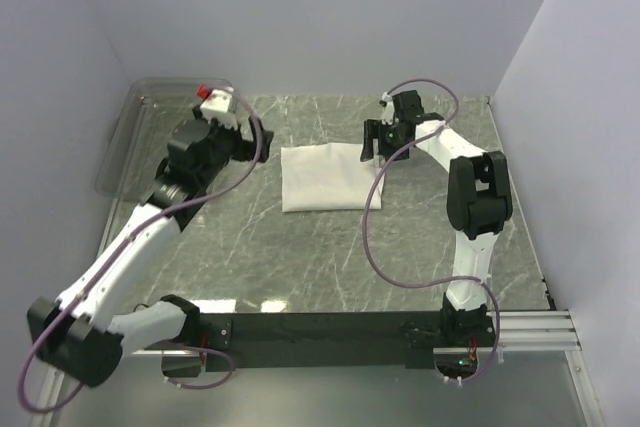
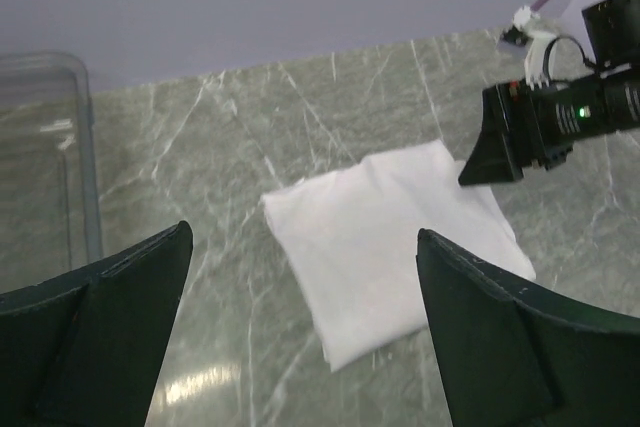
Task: Fold and stack the t-shirts
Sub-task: Neatly place the folded tshirt to the corner
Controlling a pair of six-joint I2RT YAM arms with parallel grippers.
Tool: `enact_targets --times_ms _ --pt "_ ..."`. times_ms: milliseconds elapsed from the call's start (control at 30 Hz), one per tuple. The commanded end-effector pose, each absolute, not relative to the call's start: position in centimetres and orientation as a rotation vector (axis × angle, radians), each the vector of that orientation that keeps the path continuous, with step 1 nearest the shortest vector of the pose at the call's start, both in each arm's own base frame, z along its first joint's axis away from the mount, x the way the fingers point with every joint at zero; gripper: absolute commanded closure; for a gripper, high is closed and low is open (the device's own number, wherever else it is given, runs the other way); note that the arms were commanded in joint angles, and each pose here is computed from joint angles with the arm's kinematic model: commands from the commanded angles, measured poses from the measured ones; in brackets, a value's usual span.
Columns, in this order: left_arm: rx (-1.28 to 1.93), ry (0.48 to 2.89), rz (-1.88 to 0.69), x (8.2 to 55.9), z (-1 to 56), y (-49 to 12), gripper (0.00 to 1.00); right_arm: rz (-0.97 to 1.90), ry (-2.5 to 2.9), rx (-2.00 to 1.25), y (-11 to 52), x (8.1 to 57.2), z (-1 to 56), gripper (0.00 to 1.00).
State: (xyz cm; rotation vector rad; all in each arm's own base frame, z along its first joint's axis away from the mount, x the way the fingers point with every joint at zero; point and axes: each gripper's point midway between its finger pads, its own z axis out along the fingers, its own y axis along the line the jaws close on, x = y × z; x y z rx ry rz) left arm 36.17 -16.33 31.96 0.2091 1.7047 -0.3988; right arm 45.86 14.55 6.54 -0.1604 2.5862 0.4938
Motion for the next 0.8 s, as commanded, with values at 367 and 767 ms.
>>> enact_targets --times_ms 367,767 --pt "0.13 1.734 -0.402 26.4 28.8 -11.4 0.01 0.277 2.628 -0.02 14.1 46.8 3.1 0.14" --pt "0.104 1.717 -0.436 24.1 27.0 -10.6 0.01 0.56 2.696 -0.18 18.5 44.2 2.7 0.32"
